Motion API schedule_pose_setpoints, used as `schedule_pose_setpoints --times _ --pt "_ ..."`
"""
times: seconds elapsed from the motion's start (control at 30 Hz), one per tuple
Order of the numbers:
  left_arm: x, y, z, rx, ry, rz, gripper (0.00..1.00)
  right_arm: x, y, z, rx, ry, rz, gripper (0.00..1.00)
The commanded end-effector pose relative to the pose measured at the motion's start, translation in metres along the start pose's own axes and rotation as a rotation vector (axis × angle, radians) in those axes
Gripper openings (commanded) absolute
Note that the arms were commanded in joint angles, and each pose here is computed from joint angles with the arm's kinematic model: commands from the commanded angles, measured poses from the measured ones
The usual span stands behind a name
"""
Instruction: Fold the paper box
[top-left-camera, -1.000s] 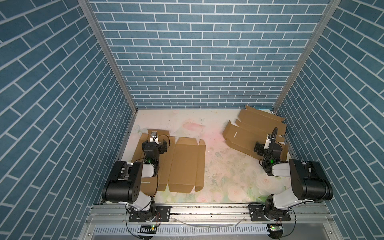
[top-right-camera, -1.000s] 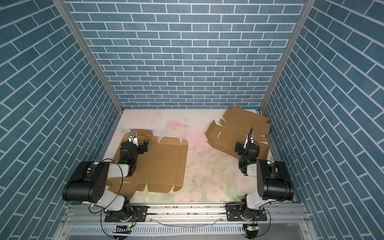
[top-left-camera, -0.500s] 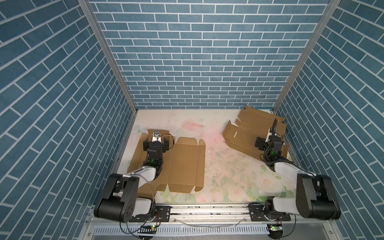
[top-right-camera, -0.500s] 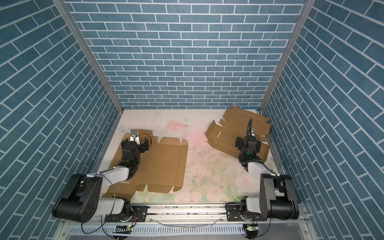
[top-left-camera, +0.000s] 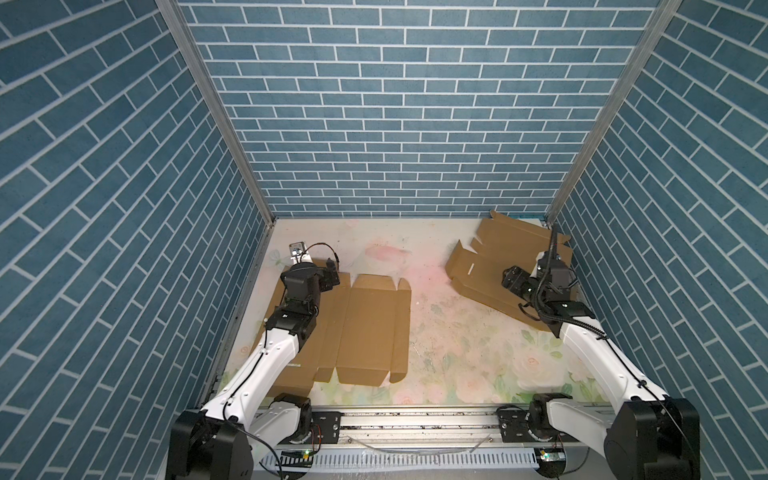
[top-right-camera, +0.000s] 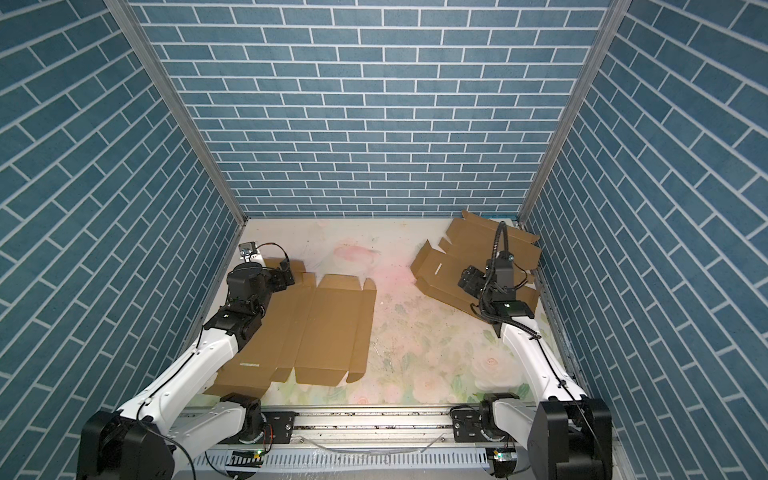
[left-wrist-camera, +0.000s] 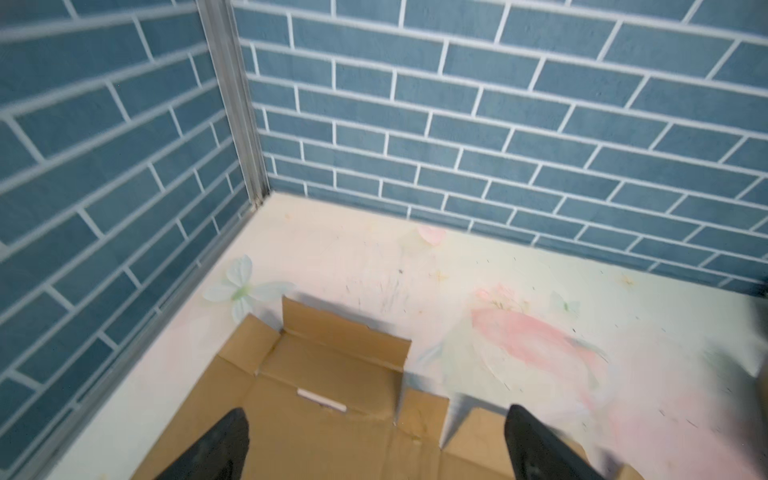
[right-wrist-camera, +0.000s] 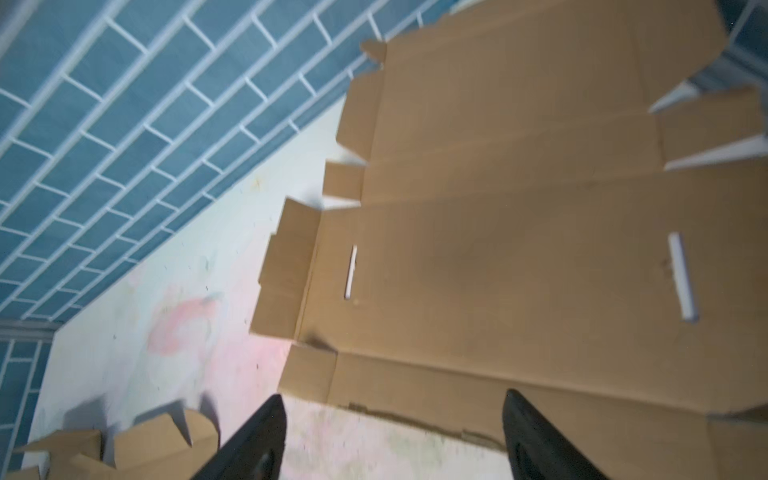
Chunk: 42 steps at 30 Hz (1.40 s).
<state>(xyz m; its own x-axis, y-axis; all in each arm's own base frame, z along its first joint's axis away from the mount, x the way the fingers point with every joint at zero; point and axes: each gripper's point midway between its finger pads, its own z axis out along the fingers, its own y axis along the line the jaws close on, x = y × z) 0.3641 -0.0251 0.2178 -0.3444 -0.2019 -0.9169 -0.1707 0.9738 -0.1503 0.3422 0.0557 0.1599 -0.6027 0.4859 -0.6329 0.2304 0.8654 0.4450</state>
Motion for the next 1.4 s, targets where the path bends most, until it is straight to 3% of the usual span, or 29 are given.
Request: schedule_pose_setpoints --times 0.0,0.13,0.27,0.47,0.67,0.9,1.13,1.37 --pt "0.022 -0.017 0.002 0.058 0.173 -0.027 0.94 0.017 -0.003 -0.003 0.135 0.083 0.051 0.81" --pt "0.048 -0.045 0.006 0.08 0.308 0.048 0.94 0.031 0.022 0.008 0.191 0.166 -0.075 0.81" --pt "0.068 -0.085 0.005 0.155 0.357 0.133 0.94 0.039 0.055 0.023 0.208 0.222 -0.181 0.83" --pt "0.086 -0.13 0.01 0.293 0.407 0.108 0.92 0.044 0.098 0.064 0.225 0.244 -0.271 0.91" --pt "0.095 -0.149 0.012 0.362 0.427 0.104 0.89 0.035 0.118 0.116 0.274 0.23 -0.305 0.91" --pt "0.092 -0.146 0.008 0.367 0.416 0.156 0.89 0.038 0.117 0.169 0.386 0.24 -0.337 0.88" --pt "0.085 -0.147 0.003 0.383 0.399 0.15 0.89 0.053 0.109 0.199 0.411 0.273 -0.334 0.75" --pt "0.088 -0.14 -0.004 0.377 0.378 0.091 0.87 0.061 0.114 0.196 0.356 0.305 -0.267 0.39"
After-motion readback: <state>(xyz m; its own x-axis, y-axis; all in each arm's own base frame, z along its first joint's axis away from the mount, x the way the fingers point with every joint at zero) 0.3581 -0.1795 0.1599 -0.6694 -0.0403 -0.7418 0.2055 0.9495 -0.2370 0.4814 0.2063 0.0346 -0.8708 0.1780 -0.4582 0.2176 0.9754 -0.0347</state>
